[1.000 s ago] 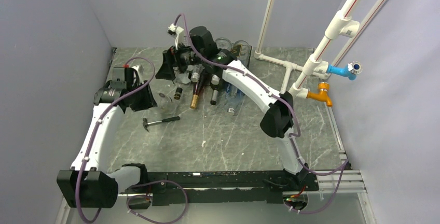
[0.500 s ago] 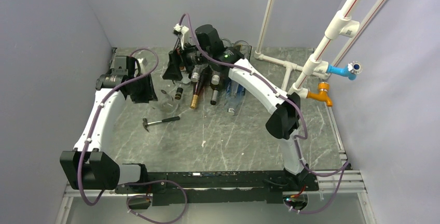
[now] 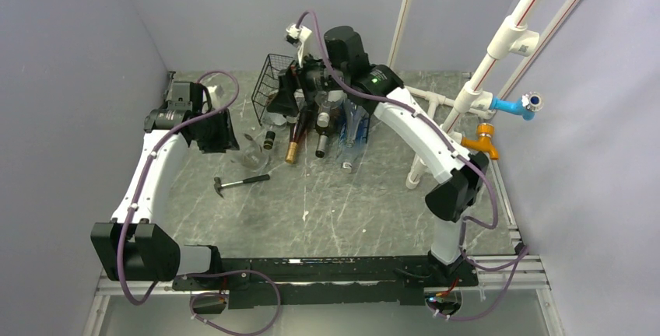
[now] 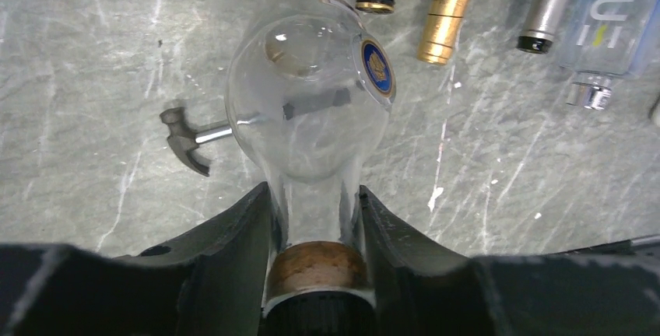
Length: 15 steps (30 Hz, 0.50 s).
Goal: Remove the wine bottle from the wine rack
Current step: Place the wine bottle at the center of the board.
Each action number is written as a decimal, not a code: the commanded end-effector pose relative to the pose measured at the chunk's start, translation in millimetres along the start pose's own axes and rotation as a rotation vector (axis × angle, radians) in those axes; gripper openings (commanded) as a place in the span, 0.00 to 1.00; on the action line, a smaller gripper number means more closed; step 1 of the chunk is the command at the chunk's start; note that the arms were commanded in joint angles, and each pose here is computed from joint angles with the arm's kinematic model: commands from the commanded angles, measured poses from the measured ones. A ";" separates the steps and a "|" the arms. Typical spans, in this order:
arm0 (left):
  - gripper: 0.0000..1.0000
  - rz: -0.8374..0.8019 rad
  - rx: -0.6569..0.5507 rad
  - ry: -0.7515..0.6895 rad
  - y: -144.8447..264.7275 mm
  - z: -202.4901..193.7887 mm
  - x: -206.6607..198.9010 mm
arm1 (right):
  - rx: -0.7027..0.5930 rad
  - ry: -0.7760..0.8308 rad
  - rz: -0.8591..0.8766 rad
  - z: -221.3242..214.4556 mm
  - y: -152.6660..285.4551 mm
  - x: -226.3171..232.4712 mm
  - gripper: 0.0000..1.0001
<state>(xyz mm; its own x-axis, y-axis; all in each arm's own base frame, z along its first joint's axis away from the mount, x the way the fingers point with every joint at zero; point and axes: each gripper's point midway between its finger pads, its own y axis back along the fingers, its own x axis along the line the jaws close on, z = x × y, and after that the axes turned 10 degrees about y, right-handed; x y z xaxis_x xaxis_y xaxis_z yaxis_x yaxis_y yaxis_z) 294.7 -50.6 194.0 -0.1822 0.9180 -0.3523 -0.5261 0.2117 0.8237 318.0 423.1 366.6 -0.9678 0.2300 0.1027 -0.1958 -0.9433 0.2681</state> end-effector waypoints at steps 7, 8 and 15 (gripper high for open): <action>0.61 -0.201 -0.057 -0.030 22.0 9.0 -40.6 | 0.030 0.055 -0.034 -3.6 41.2 16.5 1.00; 0.63 -0.203 -0.059 -0.032 23.3 8.4 -41.0 | 0.031 0.055 -0.032 -4.0 44.3 18.9 1.00; 0.75 -0.233 -0.101 -0.050 37.4 4.6 -44.4 | 0.043 0.093 -0.031 -11.8 67.0 33.7 1.00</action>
<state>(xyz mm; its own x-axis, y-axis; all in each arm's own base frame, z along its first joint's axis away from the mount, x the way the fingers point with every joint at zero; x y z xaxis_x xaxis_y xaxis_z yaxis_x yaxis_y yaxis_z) 290.2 -75.7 221.1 -0.0731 0.8783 -0.4724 -0.5736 0.3504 0.7404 284.5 381.2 352.1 -0.9657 0.2451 0.0853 -0.2010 -0.9143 0.3517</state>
